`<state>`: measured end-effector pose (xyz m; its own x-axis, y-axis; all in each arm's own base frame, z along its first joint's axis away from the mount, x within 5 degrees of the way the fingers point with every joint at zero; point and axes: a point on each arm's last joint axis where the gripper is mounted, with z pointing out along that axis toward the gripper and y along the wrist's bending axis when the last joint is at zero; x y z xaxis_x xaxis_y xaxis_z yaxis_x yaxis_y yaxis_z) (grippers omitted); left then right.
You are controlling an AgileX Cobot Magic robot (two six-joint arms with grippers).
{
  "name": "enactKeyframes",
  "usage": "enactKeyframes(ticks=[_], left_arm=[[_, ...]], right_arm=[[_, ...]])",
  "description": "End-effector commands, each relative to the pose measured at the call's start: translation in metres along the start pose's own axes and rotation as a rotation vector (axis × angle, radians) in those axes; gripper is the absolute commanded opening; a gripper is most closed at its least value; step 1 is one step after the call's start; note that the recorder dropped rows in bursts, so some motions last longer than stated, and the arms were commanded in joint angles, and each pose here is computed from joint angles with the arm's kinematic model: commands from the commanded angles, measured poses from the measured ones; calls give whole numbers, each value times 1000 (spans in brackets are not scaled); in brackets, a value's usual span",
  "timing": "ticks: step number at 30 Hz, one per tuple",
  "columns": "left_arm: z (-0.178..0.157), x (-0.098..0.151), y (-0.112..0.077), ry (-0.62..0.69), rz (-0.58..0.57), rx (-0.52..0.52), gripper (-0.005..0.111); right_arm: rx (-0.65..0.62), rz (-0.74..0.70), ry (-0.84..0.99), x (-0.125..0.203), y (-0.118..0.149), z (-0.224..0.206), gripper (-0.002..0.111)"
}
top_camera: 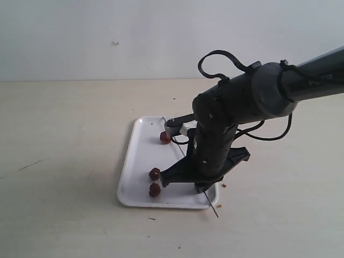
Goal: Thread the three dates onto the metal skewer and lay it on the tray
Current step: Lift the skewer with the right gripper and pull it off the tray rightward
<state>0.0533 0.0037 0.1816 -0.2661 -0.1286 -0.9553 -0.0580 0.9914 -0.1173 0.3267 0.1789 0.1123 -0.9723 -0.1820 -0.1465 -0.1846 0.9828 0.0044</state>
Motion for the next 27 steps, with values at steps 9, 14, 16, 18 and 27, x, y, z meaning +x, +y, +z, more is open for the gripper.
enactKeyframes(ticks=[9, 14, 16, 18, 27], left_arm=[[0, 1, 0, -5, -4, 1, 0], [0, 1, 0, -5, -4, 1, 0], [0, 1, 0, -5, -4, 1, 0], [0, 1, 0, -5, -4, 1, 0], [0, 1, 0, -5, -4, 1, 0]], right_arm=[[133, 24, -143, -6, -16, -49, 0], [187, -7, -212, -3, -26, -89, 0], [225, -32, -226, 0, -31, -105, 0], [260, -82, -233, 4, -36, -121, 0], [303, -340, -113, 31, -47, -163, 0]])
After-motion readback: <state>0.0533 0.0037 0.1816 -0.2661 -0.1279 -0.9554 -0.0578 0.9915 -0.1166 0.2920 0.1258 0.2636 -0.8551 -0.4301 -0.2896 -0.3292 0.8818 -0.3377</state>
